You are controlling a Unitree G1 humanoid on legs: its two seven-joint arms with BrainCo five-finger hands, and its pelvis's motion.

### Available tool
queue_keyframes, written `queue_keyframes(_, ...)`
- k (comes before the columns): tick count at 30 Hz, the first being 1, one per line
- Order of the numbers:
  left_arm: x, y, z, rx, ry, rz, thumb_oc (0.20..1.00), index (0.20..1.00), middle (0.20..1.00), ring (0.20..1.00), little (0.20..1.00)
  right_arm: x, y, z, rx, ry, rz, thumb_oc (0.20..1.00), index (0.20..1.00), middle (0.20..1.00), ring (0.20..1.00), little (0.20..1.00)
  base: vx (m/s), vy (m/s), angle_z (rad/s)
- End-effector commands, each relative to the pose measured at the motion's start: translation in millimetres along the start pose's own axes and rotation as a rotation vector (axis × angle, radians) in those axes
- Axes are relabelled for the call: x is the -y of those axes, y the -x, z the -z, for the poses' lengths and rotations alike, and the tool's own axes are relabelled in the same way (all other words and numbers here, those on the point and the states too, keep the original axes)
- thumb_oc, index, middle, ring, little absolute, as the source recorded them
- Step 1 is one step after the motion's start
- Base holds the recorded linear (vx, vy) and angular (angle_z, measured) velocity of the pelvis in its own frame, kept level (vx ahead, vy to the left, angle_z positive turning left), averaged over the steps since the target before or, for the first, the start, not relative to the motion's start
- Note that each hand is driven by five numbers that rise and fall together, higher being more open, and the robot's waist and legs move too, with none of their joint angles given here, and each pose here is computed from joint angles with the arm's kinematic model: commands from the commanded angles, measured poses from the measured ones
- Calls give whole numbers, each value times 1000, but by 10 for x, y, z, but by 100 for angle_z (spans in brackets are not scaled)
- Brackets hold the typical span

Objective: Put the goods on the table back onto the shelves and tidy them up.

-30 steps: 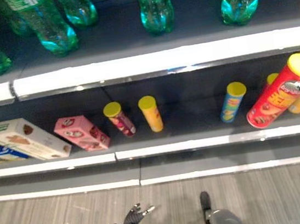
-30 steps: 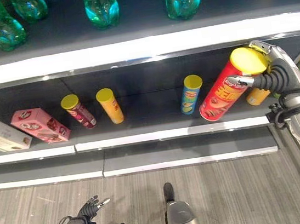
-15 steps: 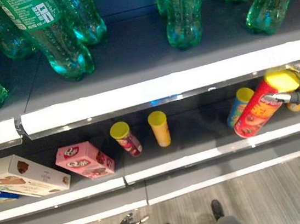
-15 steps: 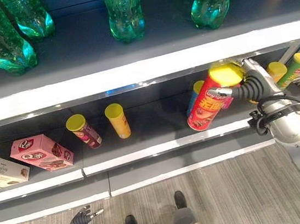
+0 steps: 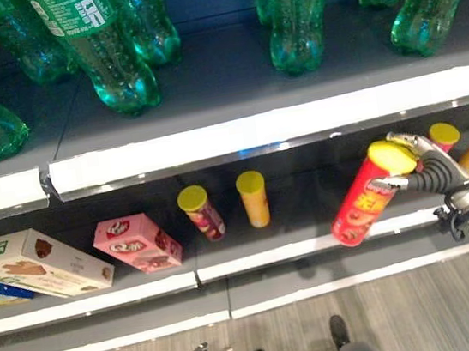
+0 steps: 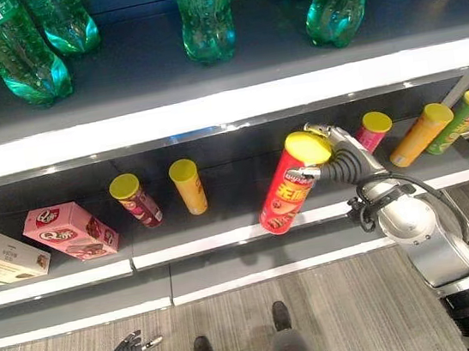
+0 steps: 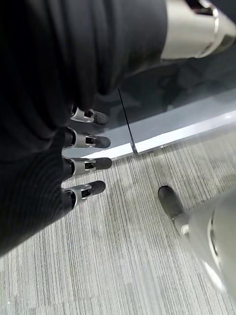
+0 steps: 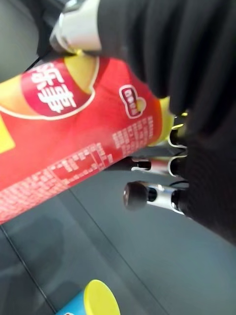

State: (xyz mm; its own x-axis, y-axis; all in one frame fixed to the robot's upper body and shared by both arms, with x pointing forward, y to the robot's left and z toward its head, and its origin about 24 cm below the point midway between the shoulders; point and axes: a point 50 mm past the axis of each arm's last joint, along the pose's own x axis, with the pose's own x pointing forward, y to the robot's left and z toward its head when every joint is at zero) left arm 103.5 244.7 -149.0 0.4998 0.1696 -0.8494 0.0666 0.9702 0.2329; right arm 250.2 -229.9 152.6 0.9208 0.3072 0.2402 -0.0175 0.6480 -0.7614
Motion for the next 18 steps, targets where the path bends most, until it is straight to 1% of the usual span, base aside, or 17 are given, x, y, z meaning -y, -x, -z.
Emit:
queue_keyframes(1,-215,-37,-161,33,-62,-57,1000,1000,1000,1000,1000,99,-106,-181,107,0,84,200,200,200,200,200,-80,21,7)
queue_keyframes(3,-235,-58,-284,69,-68,-63,1000,1000,1000,1000,1000,-62,-159,-48,42,8,55,200,200,200,200,200,-64,-20,13)
queue_keyframes(4,-236,-58,-284,69,-67,-64,1000,1000,1000,1000,1000,-64,-163,-48,43,8,55,200,200,200,200,200,20,-83,11)
queue_keyframes(6,-235,-63,-363,102,-69,-65,1000,1000,1000,1000,1000,-103,-266,23,13,130,57,200,200,200,200,200,40,-117,4)
queue_keyframes(8,-221,-66,-420,126,-69,-67,1000,1000,1000,1000,1000,-82,-320,35,14,168,83,200,200,200,200,200,7,-84,8)
queue_keyframes(10,-177,-71,-479,149,-66,-54,1000,1000,1000,1000,1000,-20,-389,108,-14,282,111,200,200,200,200,200,4,-122,21)
queue_keyframes(11,-98,-73,-478,154,-85,-31,1000,1000,1000,1000,1000,71,-413,192,-45,401,155,200,200,200,200,200,28,-122,33)
queue_keyframes(12,-94,-73,-479,154,-84,-31,1000,1000,1000,1000,1000,69,-417,194,-44,403,156,200,200,200,200,200,25,-95,37)
queue_keyframes(14,7,-71,-494,168,-117,3,1000,1000,1000,1000,1000,133,-432,280,-77,493,192,200,200,200,200,200,15,-33,35)
queue_keyframes(18,10,-71,-494,168,-116,3,1000,1000,1000,1000,1000,131,-436,282,-77,495,192,200,200,200,200,200,3,-3,25)
